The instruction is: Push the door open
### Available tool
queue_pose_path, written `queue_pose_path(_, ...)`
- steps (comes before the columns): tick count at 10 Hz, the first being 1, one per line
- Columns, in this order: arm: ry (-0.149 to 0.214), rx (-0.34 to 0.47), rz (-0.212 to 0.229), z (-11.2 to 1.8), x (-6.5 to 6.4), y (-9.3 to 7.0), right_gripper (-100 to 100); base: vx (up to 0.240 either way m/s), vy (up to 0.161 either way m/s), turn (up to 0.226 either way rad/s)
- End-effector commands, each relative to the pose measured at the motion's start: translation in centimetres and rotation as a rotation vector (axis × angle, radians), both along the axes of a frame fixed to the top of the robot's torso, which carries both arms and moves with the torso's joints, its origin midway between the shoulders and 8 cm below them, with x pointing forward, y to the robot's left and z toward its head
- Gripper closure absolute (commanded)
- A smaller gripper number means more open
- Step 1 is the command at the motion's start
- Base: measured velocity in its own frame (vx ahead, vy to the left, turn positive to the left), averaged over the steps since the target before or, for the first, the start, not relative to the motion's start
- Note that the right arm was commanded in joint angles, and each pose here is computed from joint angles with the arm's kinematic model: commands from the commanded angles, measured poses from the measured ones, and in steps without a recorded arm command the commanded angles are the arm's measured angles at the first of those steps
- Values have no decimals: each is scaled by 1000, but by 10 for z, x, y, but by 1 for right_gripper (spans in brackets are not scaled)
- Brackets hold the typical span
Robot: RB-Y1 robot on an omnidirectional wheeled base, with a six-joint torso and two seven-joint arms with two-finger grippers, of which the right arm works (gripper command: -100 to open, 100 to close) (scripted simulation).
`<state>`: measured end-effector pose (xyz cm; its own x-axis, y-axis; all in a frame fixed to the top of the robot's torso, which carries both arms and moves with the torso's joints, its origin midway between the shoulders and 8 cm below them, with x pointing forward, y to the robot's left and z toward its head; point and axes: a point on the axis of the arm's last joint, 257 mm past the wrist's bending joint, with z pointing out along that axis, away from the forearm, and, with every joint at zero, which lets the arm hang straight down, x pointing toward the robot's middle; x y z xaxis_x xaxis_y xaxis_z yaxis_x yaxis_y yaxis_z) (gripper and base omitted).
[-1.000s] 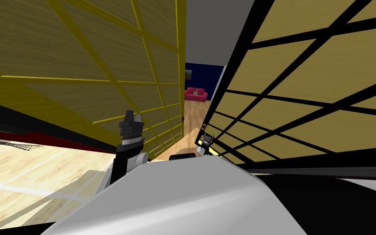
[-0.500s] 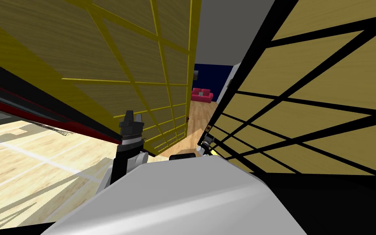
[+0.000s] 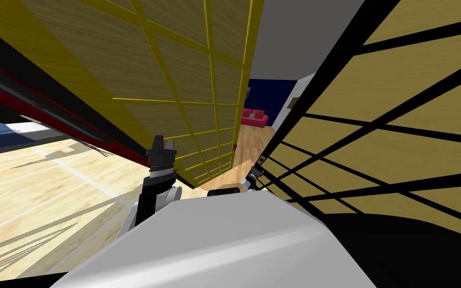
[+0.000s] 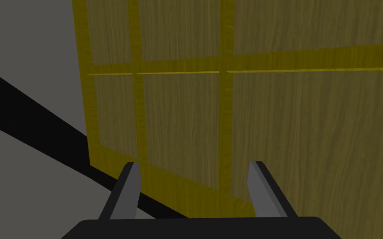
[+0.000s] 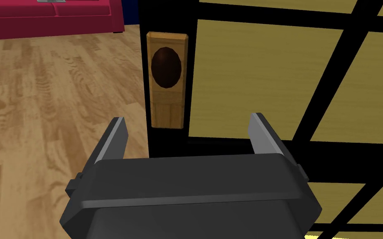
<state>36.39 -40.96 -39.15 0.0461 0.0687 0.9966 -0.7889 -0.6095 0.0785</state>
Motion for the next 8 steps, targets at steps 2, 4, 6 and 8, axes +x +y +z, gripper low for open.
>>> queue_pose_path(2,-43,61,-38,-6,-7,0,-100,31,45,121)
queue_pose_path(4,-38,21,-55,2,-10,-20,-100,6,-35,86)
queue_pose_path(6,-41,-1,-90,6,-17,-38,-100,18,-190,198)
queue_pose_path(8,-43,-6,-129,7,-25,-48,-100,84,-224,189)
